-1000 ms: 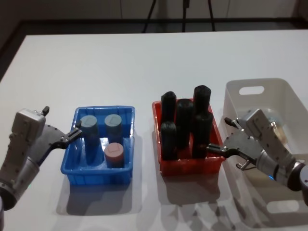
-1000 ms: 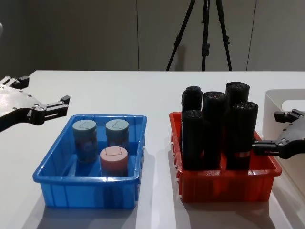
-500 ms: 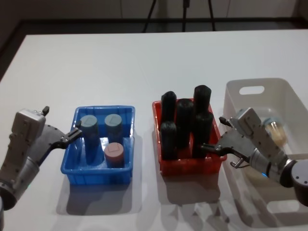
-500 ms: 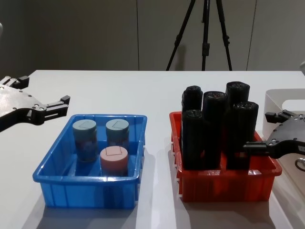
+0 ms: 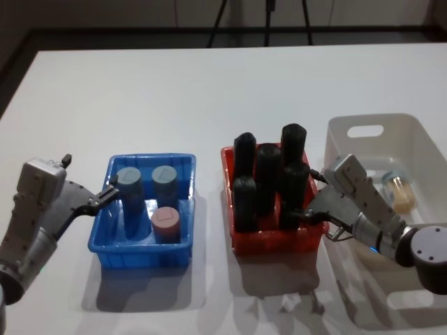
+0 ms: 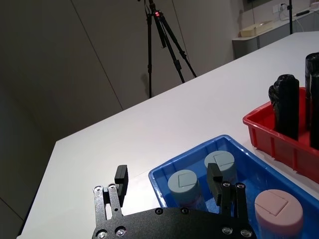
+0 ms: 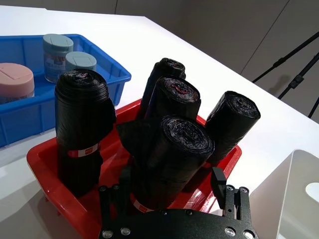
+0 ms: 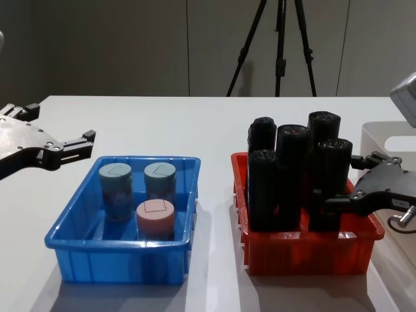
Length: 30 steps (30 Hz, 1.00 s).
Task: Pick the cotton swabs from the blue box and place them into the white box.
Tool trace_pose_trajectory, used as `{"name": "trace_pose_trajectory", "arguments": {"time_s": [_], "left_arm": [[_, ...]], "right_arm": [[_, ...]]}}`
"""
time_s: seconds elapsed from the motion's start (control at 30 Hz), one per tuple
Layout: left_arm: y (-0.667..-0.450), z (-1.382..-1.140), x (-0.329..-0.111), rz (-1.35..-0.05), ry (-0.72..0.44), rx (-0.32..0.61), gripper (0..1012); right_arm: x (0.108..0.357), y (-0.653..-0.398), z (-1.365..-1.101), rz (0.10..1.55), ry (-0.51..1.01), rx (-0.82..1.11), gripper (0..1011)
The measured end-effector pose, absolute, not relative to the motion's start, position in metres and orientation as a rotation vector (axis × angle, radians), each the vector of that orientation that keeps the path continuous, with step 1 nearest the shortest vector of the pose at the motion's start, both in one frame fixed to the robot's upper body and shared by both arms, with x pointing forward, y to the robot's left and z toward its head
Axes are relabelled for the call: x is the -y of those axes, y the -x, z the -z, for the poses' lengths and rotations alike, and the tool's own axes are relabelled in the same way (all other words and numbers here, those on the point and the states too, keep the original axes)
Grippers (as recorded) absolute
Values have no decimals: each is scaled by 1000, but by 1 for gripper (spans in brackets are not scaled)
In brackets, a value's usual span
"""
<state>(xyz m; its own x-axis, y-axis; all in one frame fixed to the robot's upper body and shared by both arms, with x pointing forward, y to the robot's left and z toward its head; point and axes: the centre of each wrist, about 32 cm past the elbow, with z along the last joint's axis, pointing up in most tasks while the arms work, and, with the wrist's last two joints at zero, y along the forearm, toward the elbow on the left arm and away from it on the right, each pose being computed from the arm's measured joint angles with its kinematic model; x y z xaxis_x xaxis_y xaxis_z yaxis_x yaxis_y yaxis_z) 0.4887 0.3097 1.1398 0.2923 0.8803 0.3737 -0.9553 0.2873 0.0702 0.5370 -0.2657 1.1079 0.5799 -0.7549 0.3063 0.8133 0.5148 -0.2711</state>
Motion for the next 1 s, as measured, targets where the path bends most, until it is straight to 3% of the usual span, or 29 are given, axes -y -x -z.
{"name": "trace_pose_trajectory", "arguments": {"time_s": [1.0], "left_arm": [[-489,-1140,-310,-1248,-304,285,1002]], "right_arm": [[257,-547,-1103,930,418,145,1001]]}}
